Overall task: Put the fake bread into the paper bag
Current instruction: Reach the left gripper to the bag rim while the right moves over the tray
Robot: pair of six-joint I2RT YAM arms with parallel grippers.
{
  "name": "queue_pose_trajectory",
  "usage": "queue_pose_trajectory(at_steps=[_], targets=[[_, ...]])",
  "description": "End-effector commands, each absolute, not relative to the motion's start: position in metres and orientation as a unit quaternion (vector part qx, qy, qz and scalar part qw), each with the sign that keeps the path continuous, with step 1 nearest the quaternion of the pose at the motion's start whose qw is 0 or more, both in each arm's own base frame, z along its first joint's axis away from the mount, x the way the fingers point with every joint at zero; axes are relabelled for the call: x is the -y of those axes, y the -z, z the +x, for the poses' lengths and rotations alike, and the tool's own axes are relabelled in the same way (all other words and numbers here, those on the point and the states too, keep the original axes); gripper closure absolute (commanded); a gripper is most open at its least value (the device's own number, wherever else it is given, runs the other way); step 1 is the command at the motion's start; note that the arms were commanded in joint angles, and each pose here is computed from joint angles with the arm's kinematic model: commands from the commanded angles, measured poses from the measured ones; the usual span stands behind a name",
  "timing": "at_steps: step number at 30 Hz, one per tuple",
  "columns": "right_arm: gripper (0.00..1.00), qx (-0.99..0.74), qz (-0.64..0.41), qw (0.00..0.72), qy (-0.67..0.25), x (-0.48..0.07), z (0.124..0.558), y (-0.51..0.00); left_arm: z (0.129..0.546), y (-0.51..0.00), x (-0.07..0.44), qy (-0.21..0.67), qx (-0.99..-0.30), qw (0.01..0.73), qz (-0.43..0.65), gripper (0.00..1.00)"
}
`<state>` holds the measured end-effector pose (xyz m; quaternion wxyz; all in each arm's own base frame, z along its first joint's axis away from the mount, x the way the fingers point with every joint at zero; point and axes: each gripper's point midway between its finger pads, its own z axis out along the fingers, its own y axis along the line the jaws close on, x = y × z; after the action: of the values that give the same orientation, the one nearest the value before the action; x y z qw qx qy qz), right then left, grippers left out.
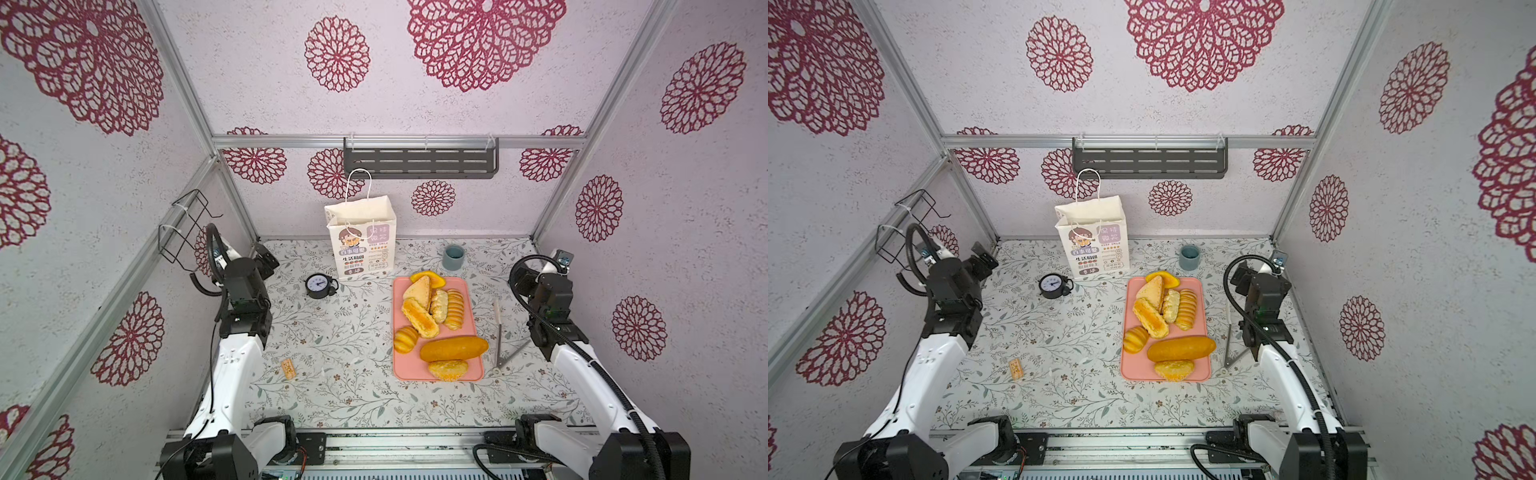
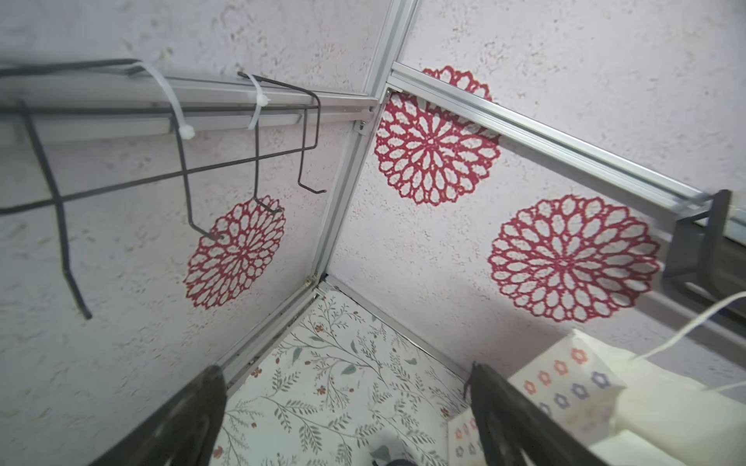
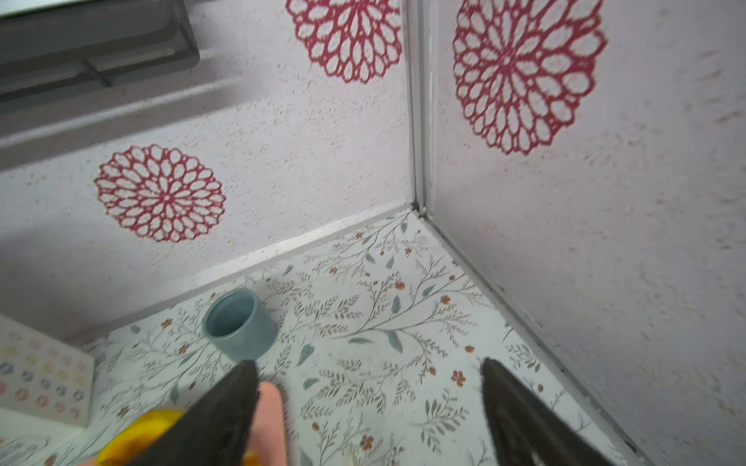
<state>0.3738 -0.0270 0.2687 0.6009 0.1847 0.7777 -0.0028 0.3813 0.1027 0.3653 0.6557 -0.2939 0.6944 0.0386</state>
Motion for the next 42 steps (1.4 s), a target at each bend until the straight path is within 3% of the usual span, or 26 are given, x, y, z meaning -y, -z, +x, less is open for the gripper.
queue_pose_trajectory(at_steps=[1,5,10,20,29,35,42], targets=[[0.27,-0.838,0.159,0.514,-0.085,-0.007,0.359,-0.241,0.389,-0.351,-0.074,0.021,-0.781,0.567,-0.261,0.03],[0.3,-0.846,0.126,0.491,-0.166,-0.04,0.359,-0.255,0.416,-0.37,-0.052,0.065,-0.826,0.518,-0.215,0.02],[0.2,-0.847,0.086,0.48,-0.21,-0.08,0.348,-0.276,0.454,-0.378,-0.014,0.094,-0.867,0.464,-0.156,0.03],[0.17,-0.856,0.035,0.457,-0.241,-0.137,0.322,-0.275,0.533,-0.321,0.058,0.063,-0.914,0.389,-0.095,0.02],[0.19,-0.862,0.042,0.438,-0.251,-0.142,0.306,-0.256,0.563,-0.278,0.078,0.046,-0.919,0.378,-0.104,0.03],[0.2,-0.865,0.047,0.432,-0.251,-0.141,0.302,-0.249,0.576,-0.277,0.083,0.065,-0.91,0.392,-0.119,0.16],[0.21,-0.868,0.054,0.426,-0.25,-0.14,0.298,-0.241,0.584,-0.286,0.089,0.09,-0.898,0.411,-0.13,0.22]])
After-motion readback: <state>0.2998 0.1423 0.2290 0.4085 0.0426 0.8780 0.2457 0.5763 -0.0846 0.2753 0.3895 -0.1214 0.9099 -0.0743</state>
